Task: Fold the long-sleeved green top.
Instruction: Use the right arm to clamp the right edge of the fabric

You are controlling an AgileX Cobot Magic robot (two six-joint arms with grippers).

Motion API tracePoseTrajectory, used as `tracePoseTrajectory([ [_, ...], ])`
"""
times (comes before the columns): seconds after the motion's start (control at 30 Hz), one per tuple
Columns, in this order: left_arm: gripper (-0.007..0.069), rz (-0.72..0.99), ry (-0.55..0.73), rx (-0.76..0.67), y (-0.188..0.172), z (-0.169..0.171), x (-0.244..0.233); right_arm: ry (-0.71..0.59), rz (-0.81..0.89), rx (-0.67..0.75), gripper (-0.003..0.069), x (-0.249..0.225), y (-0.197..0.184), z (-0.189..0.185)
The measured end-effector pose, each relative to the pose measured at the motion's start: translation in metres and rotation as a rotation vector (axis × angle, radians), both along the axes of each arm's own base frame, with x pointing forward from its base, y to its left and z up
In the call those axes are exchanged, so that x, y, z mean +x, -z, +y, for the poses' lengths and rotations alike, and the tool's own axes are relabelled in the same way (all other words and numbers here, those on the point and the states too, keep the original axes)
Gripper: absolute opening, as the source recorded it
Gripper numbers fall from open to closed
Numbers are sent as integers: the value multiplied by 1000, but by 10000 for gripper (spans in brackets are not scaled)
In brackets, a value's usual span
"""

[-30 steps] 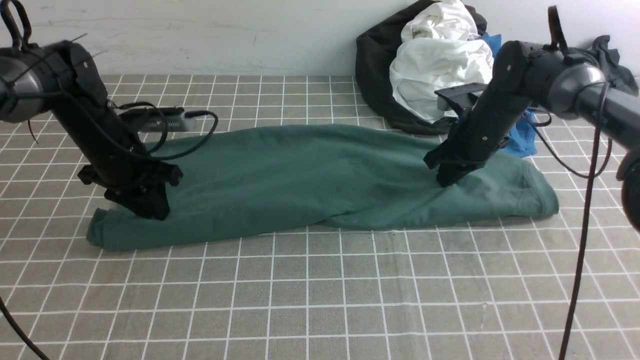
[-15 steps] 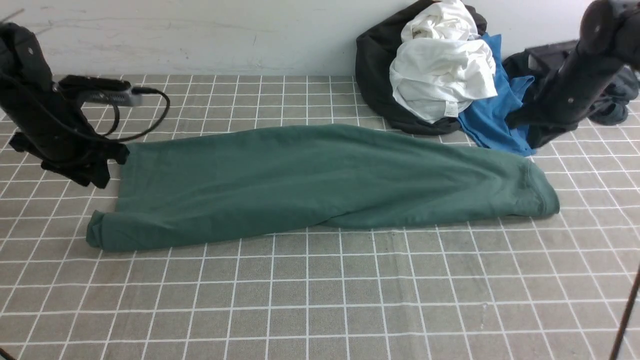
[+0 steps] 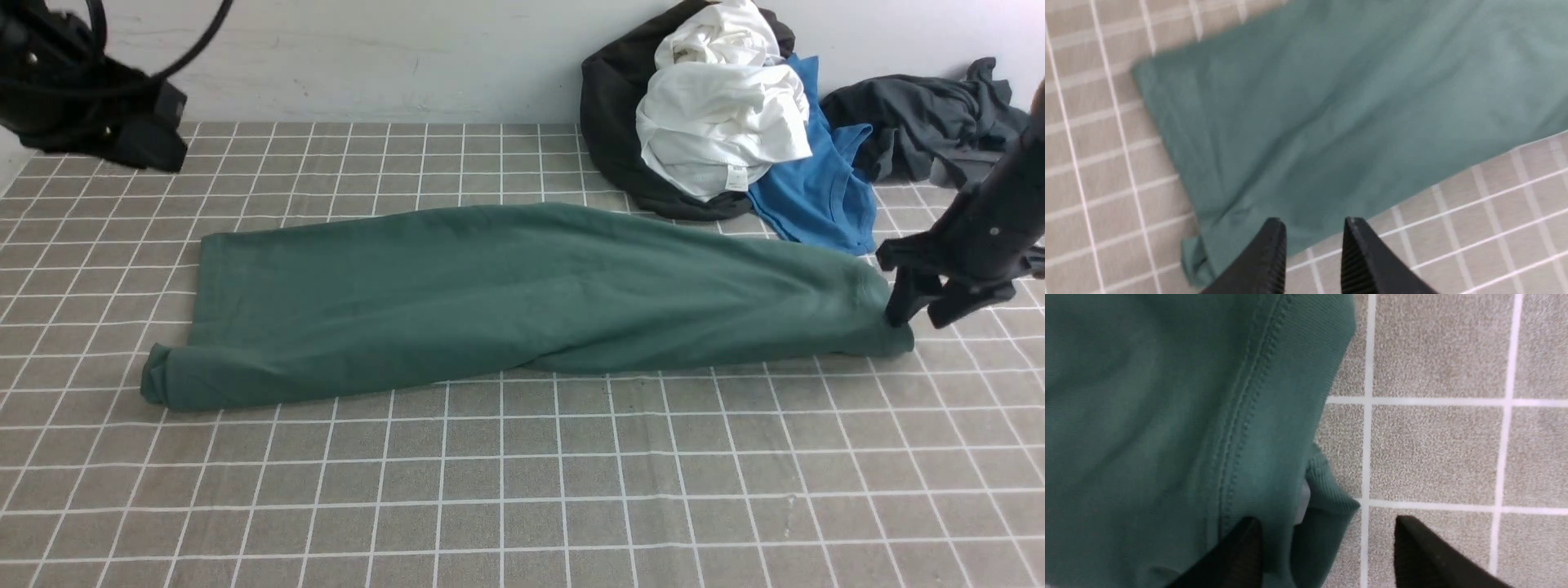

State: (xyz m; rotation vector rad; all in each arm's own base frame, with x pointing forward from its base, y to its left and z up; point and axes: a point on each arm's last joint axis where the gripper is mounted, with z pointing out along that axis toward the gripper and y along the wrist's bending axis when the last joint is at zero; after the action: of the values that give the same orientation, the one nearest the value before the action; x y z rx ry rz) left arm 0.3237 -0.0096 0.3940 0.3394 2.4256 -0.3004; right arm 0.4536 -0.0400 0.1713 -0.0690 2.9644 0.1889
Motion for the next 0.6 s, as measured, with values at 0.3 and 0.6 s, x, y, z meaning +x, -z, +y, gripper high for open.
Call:
tracePoseTrajectory([
  [0.3,185,-69,107,4,-41,-20,-79,81,11,39,465,4,21,1],
  [0.6,185,-1,87,47,6,-17,-159,37,-25,104,31,8,11,7],
])
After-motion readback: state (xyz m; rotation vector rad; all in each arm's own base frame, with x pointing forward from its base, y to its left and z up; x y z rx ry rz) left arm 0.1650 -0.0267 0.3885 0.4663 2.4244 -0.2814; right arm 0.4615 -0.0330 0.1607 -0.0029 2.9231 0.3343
